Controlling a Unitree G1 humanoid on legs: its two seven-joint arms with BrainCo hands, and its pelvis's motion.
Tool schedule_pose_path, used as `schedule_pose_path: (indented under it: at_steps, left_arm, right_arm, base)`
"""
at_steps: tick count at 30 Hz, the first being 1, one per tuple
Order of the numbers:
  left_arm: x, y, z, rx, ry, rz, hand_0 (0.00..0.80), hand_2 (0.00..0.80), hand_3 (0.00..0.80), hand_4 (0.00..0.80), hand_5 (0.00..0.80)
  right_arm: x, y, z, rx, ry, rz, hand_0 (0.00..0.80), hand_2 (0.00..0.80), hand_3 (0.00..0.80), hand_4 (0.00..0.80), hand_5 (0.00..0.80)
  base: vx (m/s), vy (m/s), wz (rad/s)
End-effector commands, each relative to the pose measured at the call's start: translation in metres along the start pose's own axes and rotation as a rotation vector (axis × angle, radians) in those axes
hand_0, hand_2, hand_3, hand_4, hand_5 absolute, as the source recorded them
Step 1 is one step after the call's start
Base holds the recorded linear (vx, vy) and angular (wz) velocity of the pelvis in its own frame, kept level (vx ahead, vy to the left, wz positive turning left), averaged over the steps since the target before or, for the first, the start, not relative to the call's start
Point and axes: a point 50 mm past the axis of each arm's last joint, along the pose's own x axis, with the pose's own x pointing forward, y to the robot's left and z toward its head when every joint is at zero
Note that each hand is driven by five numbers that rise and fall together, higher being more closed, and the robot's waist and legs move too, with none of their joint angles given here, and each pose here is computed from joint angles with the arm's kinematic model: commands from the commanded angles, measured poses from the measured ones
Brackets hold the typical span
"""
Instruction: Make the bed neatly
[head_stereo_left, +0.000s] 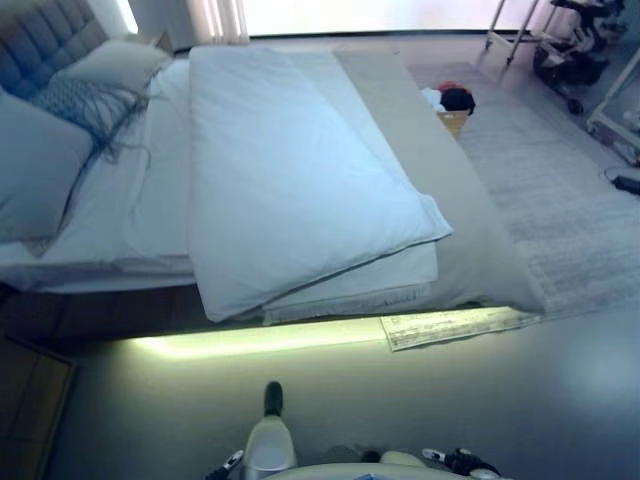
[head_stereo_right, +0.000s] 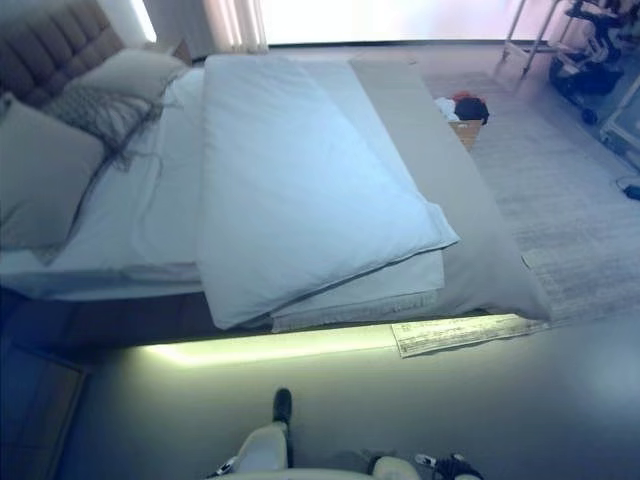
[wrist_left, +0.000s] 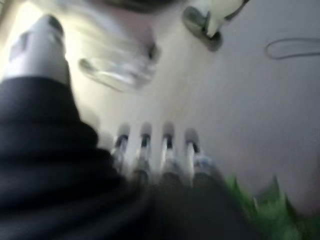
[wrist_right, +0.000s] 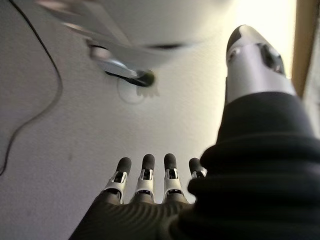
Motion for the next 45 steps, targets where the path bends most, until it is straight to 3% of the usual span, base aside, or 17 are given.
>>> schedule_pose_path:
  at_steps: [1,11,18,25,32,37,40,45]
  left_arm:
    - [0.0,0.008,-0.003,0.1,-0.013,0.013,0.0,0.0,0.0,0.0,0.0]
    - [-0.006,0.004,0.043,0.238,-0.12,0.015,0.0,0.0,0.0,0.0,0.0]
    - [-0.019,-0.032,0.09,0.211,-0.275,-0.059,0.0,0.0,0.0,0.0,0.0]
    - [-0.006,-0.026,0.042,0.29,-0.14,-0.039,0.0,0.0,0.0,0.0,0.0]
    - [-0.008,-0.038,0.048,0.317,-0.154,-0.07,0.0,0.0,0.0,0.0,0.0]
    - [-0.006,-0.028,0.036,0.294,-0.109,-0.048,0.0,0.0,0.0,0.0,0.0]
    - [-0.006,-0.032,0.036,0.295,-0.122,-0.073,0.0,0.0,0.0,0.0,0.0]
    - [-0.014,-0.047,0.068,0.337,-0.221,-0.079,0.0,0.0,0.0,0.0,0.0]
  right_arm:
    - [0.0,-0.004,0.009,0.026,-0.055,0.006,0.0,0.0,0.0,0.0,0.0]
    - [-0.001,0.015,0.004,0.066,-0.044,0.086,0.0,0.0,0.0,0.0,0.0]
    - [-0.006,0.033,0.067,0.094,-0.215,0.177,0.0,0.0,0.0,0.0,0.0]
    - [-0.006,0.029,0.063,0.131,-0.233,0.182,0.0,0.0,0.0,0.0,0.0]
    - [-0.005,0.019,0.066,0.096,-0.231,0.145,0.0,0.0,0.0,0.0,0.0]
    - [-0.005,0.025,0.059,0.088,-0.206,0.225,0.0,0.0,0.0,0.0,0.0]
    - [-0.007,0.026,0.067,0.175,-0.223,0.29,0.0,0.0,0.0,0.0,0.0]
    - [-0.017,0.029,0.117,0.456,-0.352,0.4,0.0,0.0,0.0,0.0,0.0]
  base:
    - [0.497,0.319,-0.35]
    - [0.291,0.127,0.05]
    - [-0.072,-0.196,-0.07]
    - [0.266,-0.144,0.35]
    - [0.104,-0.007,0.03]
    - [0.151,0.031,0.1]
    - [-0.007,0.085,0.09]
    - [-0.14,0.169,0.03]
